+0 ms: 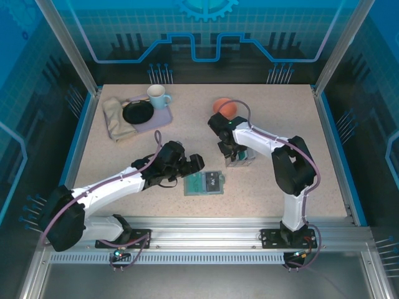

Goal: Put the credit cards into the card holder

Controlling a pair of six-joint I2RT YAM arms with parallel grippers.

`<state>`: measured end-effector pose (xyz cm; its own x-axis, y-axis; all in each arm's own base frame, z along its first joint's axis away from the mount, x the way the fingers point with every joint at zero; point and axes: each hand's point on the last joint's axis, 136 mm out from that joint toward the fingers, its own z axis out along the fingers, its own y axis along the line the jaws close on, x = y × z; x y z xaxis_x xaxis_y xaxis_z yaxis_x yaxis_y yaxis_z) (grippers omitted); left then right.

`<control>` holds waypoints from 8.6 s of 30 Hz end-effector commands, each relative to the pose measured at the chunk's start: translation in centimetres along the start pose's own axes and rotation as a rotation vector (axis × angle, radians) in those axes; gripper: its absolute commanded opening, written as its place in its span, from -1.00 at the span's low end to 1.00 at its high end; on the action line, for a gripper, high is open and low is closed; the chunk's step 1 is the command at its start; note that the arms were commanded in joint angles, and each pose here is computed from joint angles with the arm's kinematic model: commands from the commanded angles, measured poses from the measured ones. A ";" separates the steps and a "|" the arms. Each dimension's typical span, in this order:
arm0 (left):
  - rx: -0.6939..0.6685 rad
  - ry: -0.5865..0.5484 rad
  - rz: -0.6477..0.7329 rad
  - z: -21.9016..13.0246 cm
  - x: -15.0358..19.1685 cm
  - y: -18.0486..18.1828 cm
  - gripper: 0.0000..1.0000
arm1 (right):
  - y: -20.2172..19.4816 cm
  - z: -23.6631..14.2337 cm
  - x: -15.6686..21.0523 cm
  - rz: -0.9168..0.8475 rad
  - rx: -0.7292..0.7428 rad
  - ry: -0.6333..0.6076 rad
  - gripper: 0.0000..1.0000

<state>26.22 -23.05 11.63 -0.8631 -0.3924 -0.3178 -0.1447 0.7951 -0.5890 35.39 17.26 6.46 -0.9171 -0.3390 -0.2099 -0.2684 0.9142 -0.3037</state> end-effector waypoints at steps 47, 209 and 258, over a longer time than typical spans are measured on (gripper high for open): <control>0.281 0.115 -0.158 0.7 -1.1 -2.6 0.91 | 2.0 -13.6 0.2 0.265 -0.588 -0.241 -0.99; -0.199 0.152 -0.095 1.5 2.7 7.2 0.38 | 13.2 -8.1 6.2 0.410 -0.872 -0.044 -0.87; -0.199 0.305 -0.029 5.7 5.4 7.6 -0.47 | 17.1 -2.4 8.4 0.444 -1.038 0.065 -0.80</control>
<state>23.65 -21.61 1.85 -0.9540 -0.2925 -0.0659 -0.2335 0.8626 -0.4487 23.25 30.10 2.88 -0.9940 0.0648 -0.0878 -0.0204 0.6799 0.7330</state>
